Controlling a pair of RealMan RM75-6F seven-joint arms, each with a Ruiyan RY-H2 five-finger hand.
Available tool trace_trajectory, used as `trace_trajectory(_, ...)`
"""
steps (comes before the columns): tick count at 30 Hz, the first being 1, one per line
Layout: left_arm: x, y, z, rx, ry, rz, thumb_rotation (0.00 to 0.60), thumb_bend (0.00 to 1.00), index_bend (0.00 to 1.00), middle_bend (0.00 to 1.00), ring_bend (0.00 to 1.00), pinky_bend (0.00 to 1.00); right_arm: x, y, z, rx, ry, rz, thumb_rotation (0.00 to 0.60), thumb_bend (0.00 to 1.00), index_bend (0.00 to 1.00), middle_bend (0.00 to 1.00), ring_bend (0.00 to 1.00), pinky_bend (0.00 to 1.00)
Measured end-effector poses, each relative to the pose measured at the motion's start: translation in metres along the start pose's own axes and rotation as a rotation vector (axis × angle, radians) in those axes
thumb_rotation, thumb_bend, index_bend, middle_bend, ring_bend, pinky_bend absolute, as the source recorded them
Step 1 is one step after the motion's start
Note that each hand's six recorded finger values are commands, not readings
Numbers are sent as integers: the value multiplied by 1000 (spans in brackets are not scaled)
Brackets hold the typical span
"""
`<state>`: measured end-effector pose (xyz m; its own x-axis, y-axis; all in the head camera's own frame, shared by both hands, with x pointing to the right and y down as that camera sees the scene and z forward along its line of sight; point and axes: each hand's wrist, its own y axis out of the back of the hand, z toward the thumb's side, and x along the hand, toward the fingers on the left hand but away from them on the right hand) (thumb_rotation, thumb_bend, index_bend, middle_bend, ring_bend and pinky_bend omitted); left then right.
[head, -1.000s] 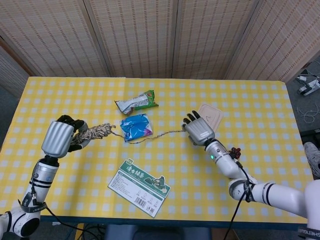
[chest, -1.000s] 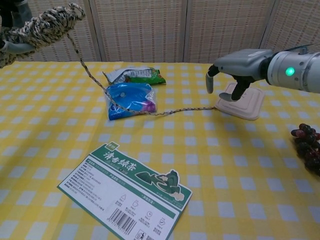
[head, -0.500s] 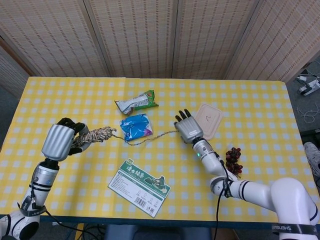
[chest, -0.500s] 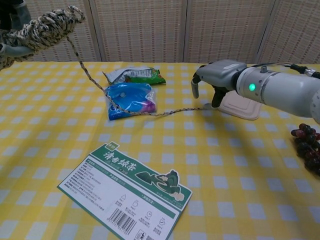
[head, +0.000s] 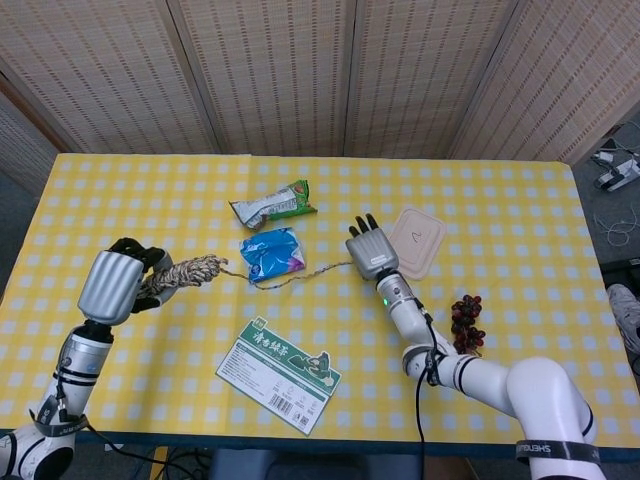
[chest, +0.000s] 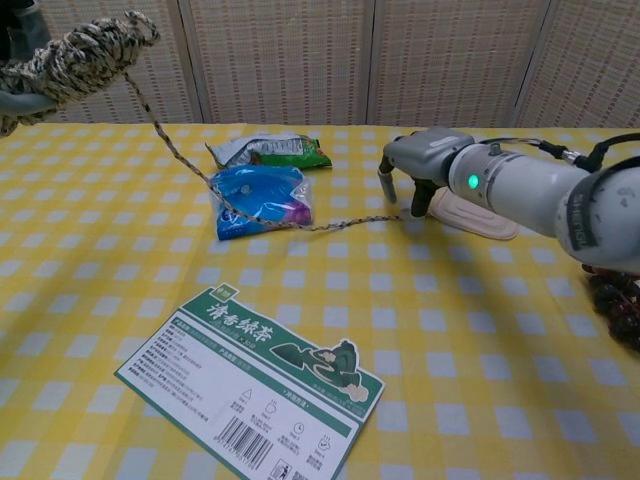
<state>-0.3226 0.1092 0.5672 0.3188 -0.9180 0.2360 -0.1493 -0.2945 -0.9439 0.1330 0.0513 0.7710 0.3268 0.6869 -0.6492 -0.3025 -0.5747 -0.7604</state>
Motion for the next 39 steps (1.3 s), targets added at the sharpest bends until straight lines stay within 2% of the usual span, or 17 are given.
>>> trace_trajectory(29, -5, -4, -4, -17, 8, -11, 596, 306, 727, 790, 587, 371, -16, -17, -1, 37, -53, 38, 600, 287, 524, 205, 28, 0)
trace_trajectory(39, -6, -5, -6, -20, 15, -15, 596, 306, 729, 790, 586, 371, -18, -21, -2, 36, -60, 50, 600, 331, 544, 214, 28, 0)
